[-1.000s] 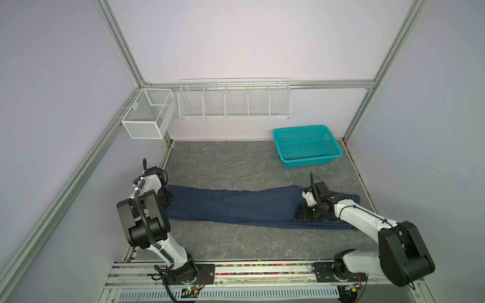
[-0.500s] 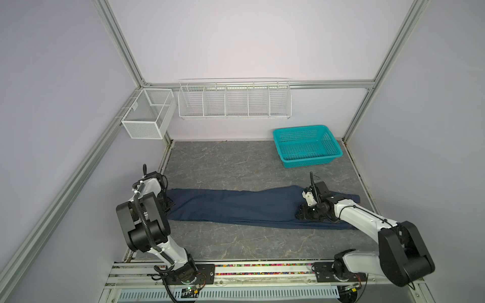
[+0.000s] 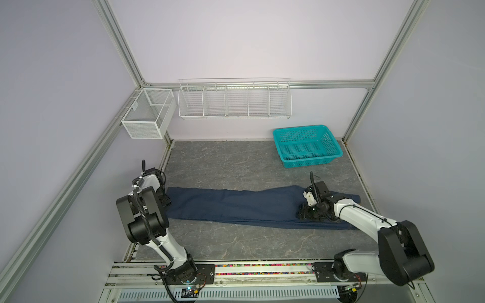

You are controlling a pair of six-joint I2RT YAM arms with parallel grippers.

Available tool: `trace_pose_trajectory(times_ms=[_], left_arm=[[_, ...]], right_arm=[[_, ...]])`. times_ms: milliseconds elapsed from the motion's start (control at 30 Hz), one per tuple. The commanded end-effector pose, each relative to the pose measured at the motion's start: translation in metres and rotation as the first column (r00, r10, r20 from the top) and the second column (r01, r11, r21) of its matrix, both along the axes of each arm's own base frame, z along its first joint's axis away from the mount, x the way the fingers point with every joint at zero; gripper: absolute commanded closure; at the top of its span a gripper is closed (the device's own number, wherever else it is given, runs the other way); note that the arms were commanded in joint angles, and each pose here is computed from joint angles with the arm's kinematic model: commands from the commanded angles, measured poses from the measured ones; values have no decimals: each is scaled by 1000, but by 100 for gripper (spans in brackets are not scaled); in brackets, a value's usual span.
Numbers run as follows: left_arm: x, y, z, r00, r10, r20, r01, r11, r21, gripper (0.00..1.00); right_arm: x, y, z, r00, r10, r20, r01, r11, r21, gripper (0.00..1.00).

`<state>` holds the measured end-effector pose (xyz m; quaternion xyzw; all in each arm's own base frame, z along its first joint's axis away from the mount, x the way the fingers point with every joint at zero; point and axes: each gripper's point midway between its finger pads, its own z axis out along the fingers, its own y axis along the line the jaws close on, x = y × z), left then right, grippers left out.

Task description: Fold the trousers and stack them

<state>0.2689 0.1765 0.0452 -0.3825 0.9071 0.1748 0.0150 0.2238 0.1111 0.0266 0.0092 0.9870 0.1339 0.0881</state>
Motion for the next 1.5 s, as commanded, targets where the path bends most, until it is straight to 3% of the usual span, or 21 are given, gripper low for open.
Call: trace_pose_trajectory(times_ms=[0,200,500,600,800,1167,1267,1367,1467], left_arm=[[10,6,18,999,-28,31,28,1000,12,33],[32,-5,24,989,-110,94,117,991,-65,26],[65,-53,3,933,-310,185,347,911,-223,26],[65,-64,-5,925,-331,189,372,891,-261,27],[60,-63,-24,938,-321,134,346,896,-279,31],[58,-72,-51,960,-262,99,280,889,-363,61],[56,-71,-52,962,-262,78,272,891,-363,76],[56,-72,-52,962,-262,80,273,889,-367,99],[56,-71,-47,962,-261,77,271,890,-367,100]], right_arm=[[-35,-39,-20,985,-97,-141,69,980,-187,27],[-21,-53,-15,987,-89,-133,49,958,-282,27],[14,-31,11,999,-37,-25,33,988,-151,26],[21,-28,20,999,-35,10,36,991,-131,25],[23,-28,25,999,-25,33,29,991,-130,24],[31,-26,45,997,-21,76,30,993,-116,24],[34,-26,49,996,-20,87,30,993,-113,23],[37,-25,50,995,-21,92,31,994,-106,23],[39,-24,51,995,-24,94,33,995,-96,23]])
